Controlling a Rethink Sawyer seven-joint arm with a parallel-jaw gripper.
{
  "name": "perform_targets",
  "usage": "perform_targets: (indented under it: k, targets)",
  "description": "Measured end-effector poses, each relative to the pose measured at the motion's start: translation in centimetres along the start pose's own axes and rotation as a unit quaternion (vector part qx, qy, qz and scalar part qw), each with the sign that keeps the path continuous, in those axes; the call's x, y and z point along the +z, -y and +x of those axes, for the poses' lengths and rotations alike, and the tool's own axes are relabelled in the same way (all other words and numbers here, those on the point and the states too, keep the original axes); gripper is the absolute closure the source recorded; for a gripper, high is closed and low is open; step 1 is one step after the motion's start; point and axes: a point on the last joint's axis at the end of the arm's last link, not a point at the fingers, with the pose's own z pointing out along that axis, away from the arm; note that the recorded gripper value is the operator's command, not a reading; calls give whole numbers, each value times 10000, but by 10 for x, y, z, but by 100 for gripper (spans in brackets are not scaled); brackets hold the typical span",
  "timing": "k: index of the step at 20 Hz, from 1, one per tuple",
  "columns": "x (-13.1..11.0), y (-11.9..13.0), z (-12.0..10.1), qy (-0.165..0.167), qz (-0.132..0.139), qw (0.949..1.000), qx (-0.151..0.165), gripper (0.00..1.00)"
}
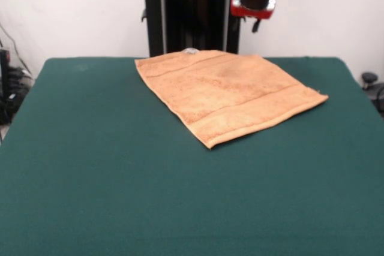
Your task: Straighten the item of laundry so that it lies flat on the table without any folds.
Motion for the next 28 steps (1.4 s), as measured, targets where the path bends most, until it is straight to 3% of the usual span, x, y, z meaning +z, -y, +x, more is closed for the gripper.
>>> perform_targets:
  k: [21, 28]
  targets:
    - [-22, -1, -11, 385, 25, 9993, 16, 0]
    - [-32, -2, -24, 991, 10, 9951, 7, 0]
